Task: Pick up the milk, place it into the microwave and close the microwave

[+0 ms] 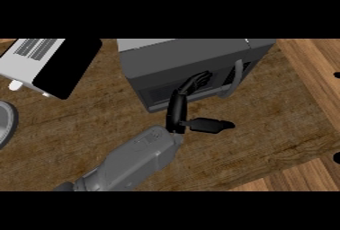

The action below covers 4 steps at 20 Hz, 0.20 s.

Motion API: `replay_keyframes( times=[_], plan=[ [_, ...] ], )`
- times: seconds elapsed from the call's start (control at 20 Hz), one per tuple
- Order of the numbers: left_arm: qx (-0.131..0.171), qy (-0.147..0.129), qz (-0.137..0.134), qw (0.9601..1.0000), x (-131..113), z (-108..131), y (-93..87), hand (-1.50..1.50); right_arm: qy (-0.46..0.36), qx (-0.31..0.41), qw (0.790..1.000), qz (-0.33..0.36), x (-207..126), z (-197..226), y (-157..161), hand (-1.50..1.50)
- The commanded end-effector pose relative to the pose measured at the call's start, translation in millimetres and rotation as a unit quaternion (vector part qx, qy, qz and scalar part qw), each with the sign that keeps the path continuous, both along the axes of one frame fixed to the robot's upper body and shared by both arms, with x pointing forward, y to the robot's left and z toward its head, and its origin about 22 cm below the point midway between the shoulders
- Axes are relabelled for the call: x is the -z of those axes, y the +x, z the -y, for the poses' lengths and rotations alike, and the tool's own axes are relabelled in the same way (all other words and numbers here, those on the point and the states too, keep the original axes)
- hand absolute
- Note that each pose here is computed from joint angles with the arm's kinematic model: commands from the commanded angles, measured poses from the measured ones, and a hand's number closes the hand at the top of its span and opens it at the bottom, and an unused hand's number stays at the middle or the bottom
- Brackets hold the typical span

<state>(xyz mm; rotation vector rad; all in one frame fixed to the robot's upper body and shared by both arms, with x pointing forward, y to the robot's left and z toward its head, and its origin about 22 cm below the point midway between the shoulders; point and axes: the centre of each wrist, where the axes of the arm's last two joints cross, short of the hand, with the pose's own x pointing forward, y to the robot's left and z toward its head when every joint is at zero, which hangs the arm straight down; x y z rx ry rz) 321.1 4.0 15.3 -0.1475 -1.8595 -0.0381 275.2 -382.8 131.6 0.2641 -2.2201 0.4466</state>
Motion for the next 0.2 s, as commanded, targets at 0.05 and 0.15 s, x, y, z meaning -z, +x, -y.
replay_keyframes(
  times=[0.05,0.15],
  plan=[
    [-0.045,-0.004,-0.008,0.9989,-10.4,-5.9,22.4,-1.5,0.017,-0.015,1.0,-0.011,-2.1,8.4,5.7,-1.5],
    [-0.051,-0.008,-0.008,0.9986,-12.3,-5.8,23.6,-1.5,0.02,-0.02,0.999,-0.017,-0.8,10.1,8.2,-1.5]
  ],
)
